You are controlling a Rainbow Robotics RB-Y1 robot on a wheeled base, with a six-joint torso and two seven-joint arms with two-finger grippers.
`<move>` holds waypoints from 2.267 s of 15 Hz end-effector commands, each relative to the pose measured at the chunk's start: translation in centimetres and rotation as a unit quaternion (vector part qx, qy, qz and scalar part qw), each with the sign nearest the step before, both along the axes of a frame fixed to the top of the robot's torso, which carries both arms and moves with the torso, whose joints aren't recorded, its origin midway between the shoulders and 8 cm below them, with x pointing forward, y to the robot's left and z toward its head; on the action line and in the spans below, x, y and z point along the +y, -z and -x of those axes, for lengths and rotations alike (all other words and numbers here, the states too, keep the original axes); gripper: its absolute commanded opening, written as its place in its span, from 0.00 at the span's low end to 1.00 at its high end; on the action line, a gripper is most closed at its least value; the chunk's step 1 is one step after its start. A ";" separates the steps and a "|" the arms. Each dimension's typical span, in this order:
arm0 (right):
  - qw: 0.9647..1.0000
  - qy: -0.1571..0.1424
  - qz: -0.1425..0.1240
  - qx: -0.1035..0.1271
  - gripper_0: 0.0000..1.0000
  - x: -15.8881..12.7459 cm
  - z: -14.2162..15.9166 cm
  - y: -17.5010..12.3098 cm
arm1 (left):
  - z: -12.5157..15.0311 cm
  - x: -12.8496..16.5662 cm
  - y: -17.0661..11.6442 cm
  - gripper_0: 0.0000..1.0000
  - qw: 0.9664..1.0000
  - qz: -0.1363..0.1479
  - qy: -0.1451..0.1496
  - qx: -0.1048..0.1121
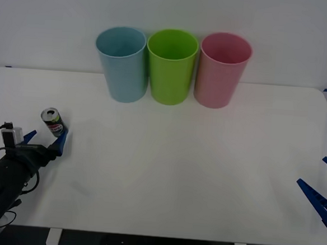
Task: Grasp the object on the table and drop it into the matching bin: aluminum can to the light blue bin, PET bottle to the pink bin.
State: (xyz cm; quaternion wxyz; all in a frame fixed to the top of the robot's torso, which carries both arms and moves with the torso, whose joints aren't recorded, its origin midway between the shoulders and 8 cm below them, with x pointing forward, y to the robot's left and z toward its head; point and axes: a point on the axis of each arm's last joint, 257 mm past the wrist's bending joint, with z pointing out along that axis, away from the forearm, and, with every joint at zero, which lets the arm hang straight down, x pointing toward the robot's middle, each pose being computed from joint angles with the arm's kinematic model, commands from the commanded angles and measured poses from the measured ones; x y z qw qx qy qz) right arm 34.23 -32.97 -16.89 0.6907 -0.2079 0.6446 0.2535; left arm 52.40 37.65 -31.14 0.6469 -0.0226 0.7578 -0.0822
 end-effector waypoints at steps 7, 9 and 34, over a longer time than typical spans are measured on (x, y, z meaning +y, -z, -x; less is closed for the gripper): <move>1.000 0.000 0.000 0.000 1.00 0.0 0.0 0.0 | -2.5 -0.5 -0.3 1.00 1.000 0.005 -0.025 0.003; 1.000 0.000 0.000 0.000 1.00 0.0 0.0 0.0 | -3.0 -1.0 0.1 1.00 1.000 0.010 -0.027 0.007; 1.000 0.000 0.000 0.000 1.00 0.0 0.0 0.0 | -5.2 -1.9 -0.6 0.00 0.999 0.022 -0.036 0.006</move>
